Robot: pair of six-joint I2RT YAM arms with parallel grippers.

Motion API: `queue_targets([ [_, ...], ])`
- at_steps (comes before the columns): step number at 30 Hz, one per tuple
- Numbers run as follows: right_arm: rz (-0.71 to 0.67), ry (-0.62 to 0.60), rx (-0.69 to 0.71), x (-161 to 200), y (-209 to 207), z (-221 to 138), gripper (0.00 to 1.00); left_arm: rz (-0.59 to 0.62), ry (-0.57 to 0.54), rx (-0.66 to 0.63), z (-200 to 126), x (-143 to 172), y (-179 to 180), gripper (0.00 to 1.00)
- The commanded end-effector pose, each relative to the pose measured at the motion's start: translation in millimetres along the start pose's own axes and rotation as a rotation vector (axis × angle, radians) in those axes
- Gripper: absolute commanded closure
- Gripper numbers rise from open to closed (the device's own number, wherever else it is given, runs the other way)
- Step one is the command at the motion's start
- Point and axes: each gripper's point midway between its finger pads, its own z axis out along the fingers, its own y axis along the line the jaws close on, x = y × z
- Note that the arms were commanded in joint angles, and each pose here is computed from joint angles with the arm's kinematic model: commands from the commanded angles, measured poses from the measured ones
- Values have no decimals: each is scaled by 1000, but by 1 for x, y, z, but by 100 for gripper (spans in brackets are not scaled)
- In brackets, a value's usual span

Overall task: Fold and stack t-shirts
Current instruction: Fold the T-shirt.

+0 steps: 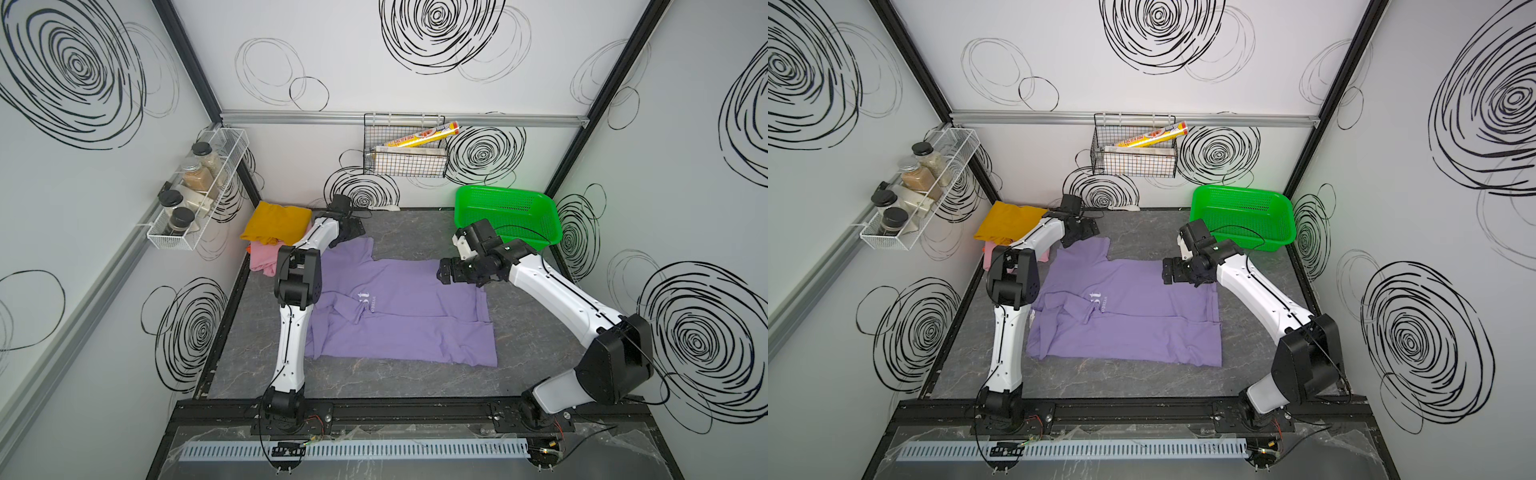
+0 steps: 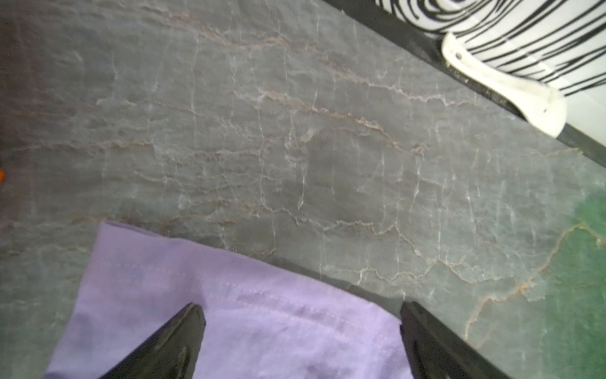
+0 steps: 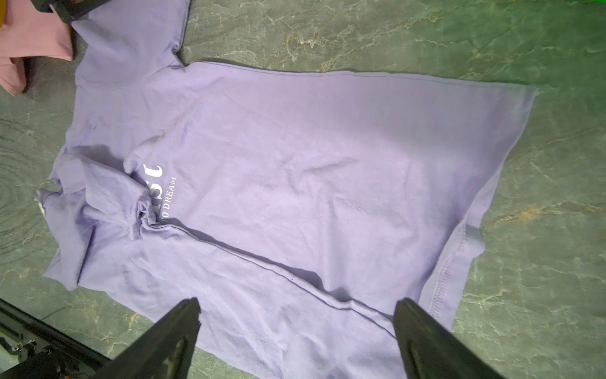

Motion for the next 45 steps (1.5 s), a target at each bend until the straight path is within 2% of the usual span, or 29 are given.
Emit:
queue_targets([
  [1,35,-33,60,-7,-12,3,4,33,13,-4,15,5,4,8],
  [5,85,-77,130,-17,-29,13,3,57,46,-19,24,26,12,15],
  [6,107,-88,139,-20,-32,17,3,62,54,-23,26,31,15,19],
  [8,131,-100,144,-26,-37,24,2,74,67,-35,29,41,21,40],
  [12,176,-109,170,-37,-47,40,2,80,91,-36,30,55,29,99],
  [20,236,-78,311,-47,-84,72,2,66,107,-14,27,71,31,100],
  [31,338,-91,361,-69,-123,100,3,48,105,18,24,69,25,100],
  [37,362,-91,366,-80,-141,108,4,46,86,31,17,61,21,100],
  [45,378,-71,389,-77,-158,121,5,40,20,68,-10,38,7,100],
])
